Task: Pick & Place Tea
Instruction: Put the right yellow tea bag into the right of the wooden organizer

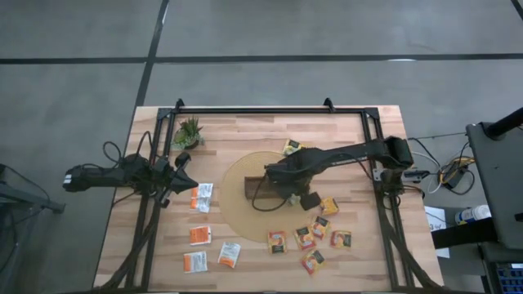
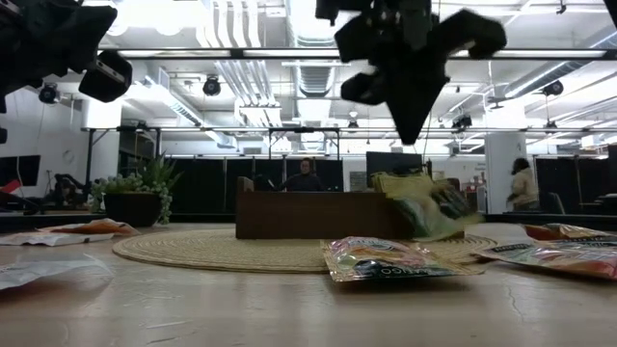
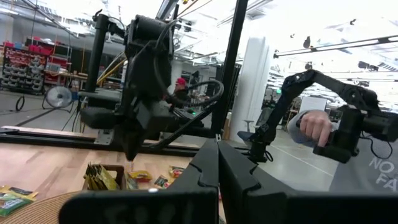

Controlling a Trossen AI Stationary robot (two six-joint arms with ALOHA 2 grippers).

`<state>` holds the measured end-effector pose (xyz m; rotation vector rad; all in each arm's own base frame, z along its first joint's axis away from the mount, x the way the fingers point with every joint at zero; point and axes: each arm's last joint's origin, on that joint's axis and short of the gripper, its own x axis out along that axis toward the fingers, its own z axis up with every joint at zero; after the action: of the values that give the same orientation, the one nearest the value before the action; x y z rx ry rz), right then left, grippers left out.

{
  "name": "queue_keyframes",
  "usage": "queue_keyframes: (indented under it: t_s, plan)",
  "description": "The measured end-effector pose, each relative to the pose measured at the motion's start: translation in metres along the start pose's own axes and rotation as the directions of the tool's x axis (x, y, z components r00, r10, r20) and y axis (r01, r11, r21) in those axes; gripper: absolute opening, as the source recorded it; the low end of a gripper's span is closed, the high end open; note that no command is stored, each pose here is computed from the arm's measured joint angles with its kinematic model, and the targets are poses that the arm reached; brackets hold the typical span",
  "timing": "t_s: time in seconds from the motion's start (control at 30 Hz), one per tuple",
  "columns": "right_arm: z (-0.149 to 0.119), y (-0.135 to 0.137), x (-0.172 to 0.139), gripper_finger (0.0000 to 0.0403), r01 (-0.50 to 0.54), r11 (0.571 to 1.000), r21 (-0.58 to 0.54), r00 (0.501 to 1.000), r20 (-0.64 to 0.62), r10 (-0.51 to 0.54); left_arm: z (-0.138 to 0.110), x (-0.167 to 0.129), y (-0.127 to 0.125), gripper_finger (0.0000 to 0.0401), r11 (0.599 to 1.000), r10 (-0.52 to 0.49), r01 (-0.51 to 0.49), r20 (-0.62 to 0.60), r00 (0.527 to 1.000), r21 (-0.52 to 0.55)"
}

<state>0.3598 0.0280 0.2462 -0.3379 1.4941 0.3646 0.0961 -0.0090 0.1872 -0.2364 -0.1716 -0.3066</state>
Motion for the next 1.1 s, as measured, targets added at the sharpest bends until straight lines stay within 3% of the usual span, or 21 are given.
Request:
queue_keyframes:
  t_s: [0.17, 0.37, 0.67, 0.8, 0.9, 1.0, 1.1]
  plan:
    - [-0.003, 0.005, -0.009, 0.0008, -0.021, 0.990, 0.138, 1.000, 0.025, 0.018, 0.000, 0.000, 0.000, 0.0000, 1.000, 0.000, 0.000, 0.001, 1.000, 0.000]
    - [-0.006, 0.018, 0.003, 0.0008, -0.196, 0.967, 0.162, 0.981, 0.026, 0.194, 0.000, 0.000, 0.000, 0.0000, 1.000, 0.000, 0.000, 0.000, 1.000, 0.000]
    - [-0.025, 0.045, 0.030, 0.0008, -0.194, 0.958, 0.209, 0.979, -0.025, 0.204, 0.000, 0.000, 0.000, 0.0000, 1.000, 0.000, 0.000, 0.000, 1.000, 0.000]
    - [-0.043, 0.052, 0.035, 0.0008, -0.186, 0.952, 0.241, 0.982, 0.083, 0.171, 0.000, 0.000, 0.000, 0.0000, 1.000, 0.000, 0.000, 0.000, 1.000, 0.000]
    - [-0.057, 0.054, 0.035, 0.0008, -0.131, 0.945, 0.300, 0.972, 0.225, 0.063, 0.000, 0.000, 0.000, 0.0000, 1.000, 0.000, 0.000, 0.001, 1.000, 0.000]
    - [-0.071, 0.054, 0.037, 0.0008, -0.056, 0.909, 0.412, 0.926, 0.362, -0.107, 0.000, 0.000, 0.000, 0.0000, 1.000, 0.000, 0.000, 0.000, 1.000, 0.000]
    - [-0.085, 0.057, 0.040, 0.0008, -0.074, 0.892, 0.446, 0.883, 0.445, -0.149, 0.000, 0.000, 0.000, 0.0000, 1.000, 0.000, 0.000, -0.001, 1.000, 0.000]
